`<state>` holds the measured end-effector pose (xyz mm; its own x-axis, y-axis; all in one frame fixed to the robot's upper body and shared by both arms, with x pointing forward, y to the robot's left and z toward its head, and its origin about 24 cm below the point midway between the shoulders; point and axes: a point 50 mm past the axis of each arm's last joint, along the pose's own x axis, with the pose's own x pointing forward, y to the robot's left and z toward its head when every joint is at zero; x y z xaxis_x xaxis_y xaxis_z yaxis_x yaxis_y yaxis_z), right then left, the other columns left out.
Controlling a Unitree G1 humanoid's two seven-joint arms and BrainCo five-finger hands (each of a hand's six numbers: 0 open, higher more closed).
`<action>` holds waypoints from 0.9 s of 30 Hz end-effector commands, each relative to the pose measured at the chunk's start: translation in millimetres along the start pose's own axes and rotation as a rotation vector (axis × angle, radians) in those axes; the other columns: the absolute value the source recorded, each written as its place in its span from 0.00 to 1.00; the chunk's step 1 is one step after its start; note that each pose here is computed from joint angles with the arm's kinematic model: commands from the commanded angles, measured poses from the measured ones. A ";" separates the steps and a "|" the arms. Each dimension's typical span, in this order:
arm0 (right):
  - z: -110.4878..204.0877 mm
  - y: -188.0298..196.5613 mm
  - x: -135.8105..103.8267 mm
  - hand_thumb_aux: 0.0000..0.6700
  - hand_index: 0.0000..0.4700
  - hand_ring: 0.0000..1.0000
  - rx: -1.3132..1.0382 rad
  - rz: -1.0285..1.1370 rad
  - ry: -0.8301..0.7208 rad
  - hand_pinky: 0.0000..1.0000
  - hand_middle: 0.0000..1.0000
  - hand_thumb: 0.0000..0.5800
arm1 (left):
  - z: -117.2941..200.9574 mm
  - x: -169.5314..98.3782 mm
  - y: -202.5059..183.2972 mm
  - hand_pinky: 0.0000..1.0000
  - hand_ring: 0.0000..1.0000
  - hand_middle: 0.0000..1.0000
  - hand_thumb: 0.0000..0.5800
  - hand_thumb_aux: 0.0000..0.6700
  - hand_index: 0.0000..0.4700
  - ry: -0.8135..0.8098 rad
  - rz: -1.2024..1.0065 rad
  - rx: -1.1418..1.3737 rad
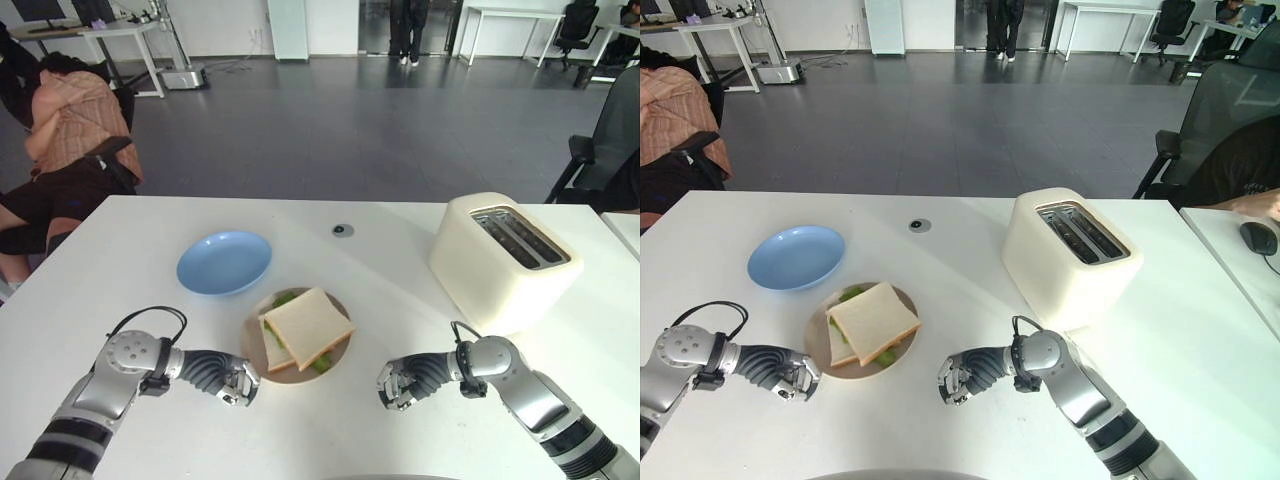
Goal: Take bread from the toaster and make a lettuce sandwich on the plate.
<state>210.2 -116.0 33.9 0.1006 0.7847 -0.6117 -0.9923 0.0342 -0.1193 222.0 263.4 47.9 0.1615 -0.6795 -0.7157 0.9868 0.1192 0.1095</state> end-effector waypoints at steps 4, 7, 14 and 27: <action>-19.6 9.6 31.0 1.00 1.00 1.00 0.108 0.029 0.039 1.00 1.00 1.00 | 3.5 21.4 23.9 1.00 1.00 1.00 1.00 1.00 1.00 0.042 -0.017 0.081; -15.4 4.4 41.4 1.00 1.00 1.00 0.106 0.010 0.017 1.00 1.00 1.00 | 13.6 34.9 36.5 1.00 1.00 1.00 1.00 1.00 1.00 0.004 -0.008 0.123; -15.8 -24.7 55.2 1.00 1.00 1.00 0.129 -0.135 -0.010 1.00 1.00 1.00 | 37.8 65.0 60.2 1.00 1.00 1.00 1.00 1.00 1.00 -0.129 0.048 0.175; -31.0 -94.2 61.6 1.00 1.00 1.00 0.187 -0.493 0.021 1.00 1.00 1.00 | 64.0 96.6 90.0 1.00 1.00 1.00 1.00 1.00 1.00 -0.202 0.265 0.215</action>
<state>323.0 -70.2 17.0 0.5679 0.7250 -0.3898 -0.8227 0.4853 -0.2960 324.0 164.1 33.1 0.3769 -0.7904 -0.4828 0.8919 0.1691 0.4195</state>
